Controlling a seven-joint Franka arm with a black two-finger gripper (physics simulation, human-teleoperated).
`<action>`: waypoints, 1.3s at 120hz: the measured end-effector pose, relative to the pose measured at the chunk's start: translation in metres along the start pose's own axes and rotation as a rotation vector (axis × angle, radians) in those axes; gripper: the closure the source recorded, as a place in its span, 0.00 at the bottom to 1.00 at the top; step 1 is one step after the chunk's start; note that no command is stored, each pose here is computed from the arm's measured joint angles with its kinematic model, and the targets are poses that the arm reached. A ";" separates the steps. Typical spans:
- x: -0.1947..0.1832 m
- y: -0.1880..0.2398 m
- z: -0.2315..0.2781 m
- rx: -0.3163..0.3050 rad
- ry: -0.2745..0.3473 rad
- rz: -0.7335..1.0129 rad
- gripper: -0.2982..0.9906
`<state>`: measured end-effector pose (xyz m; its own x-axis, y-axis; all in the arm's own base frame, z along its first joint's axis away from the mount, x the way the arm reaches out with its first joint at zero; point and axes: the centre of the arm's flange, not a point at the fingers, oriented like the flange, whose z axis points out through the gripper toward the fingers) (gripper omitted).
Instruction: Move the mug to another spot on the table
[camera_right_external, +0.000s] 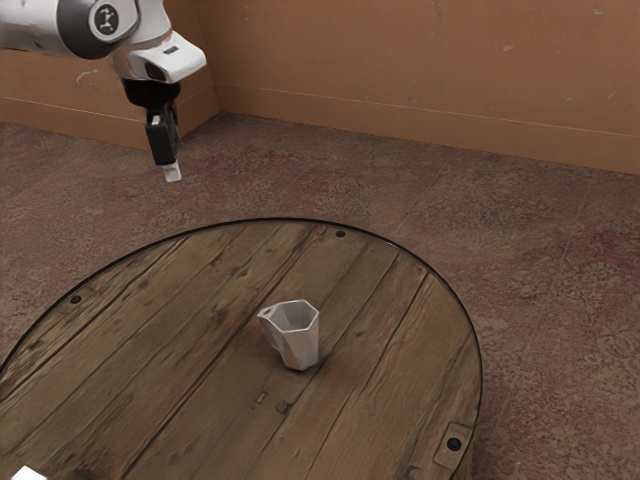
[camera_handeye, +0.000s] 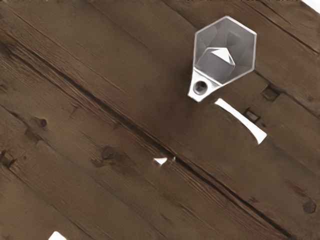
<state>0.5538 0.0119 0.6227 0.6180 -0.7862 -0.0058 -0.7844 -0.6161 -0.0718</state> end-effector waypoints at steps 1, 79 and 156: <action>0.000 0.000 0.000 0.000 0.000 0.002 0.23; 0.025 0.026 0.170 -0.136 0.037 0.392 0.23; 0.053 0.015 0.323 -0.202 0.304 0.635 0.32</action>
<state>0.5919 -0.0232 0.2993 0.0220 -0.9555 0.2942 -0.9992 -0.0112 0.0383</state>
